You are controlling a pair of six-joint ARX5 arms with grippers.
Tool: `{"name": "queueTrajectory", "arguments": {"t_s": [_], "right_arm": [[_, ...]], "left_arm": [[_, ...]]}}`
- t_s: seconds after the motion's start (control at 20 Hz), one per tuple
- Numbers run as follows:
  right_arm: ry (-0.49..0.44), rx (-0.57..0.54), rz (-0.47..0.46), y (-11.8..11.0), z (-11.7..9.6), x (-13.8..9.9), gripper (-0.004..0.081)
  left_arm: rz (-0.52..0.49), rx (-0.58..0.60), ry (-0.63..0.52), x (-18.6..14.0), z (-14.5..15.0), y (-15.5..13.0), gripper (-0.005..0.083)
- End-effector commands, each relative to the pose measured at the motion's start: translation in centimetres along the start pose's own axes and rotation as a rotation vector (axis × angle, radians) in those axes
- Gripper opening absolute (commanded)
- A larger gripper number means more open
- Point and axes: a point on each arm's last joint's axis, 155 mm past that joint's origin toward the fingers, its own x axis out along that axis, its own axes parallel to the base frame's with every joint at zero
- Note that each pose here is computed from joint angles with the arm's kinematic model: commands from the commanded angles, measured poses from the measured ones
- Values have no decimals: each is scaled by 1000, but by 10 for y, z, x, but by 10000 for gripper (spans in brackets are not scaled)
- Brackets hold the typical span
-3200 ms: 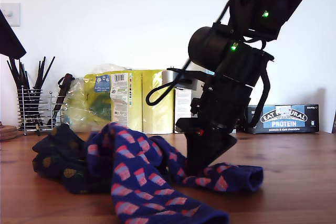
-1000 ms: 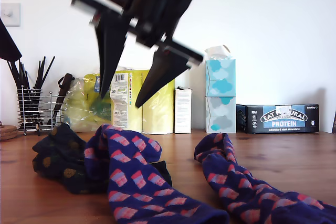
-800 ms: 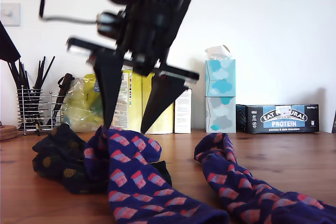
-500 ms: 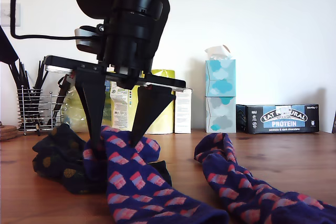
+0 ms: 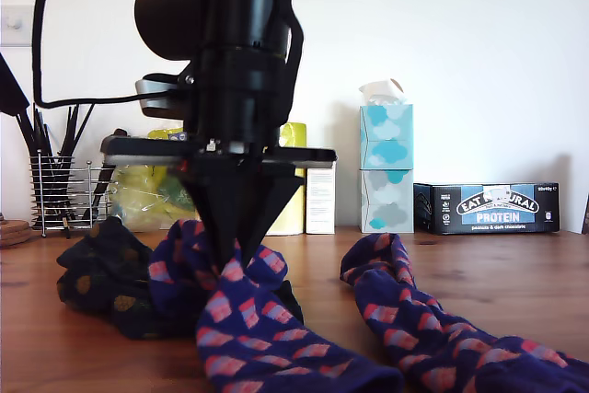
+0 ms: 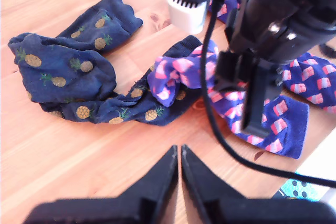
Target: Pair up the socks based on colour and pattern, by placing each sock on top of its pair
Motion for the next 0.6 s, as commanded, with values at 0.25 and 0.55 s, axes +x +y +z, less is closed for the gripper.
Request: {"name": "queueTrajectory", "arguments": {"t_s": [0.25, 0.55], "right_arm": [[12, -22, -35, -20, 9, -53, -13], [-17, -62, -30, -23, 17, -93, -13]], "left_arm": [[-47, 34, -81, 7, 27, -5, -18], [-64, 206, -95, 45, 44, 3, 378]]}}
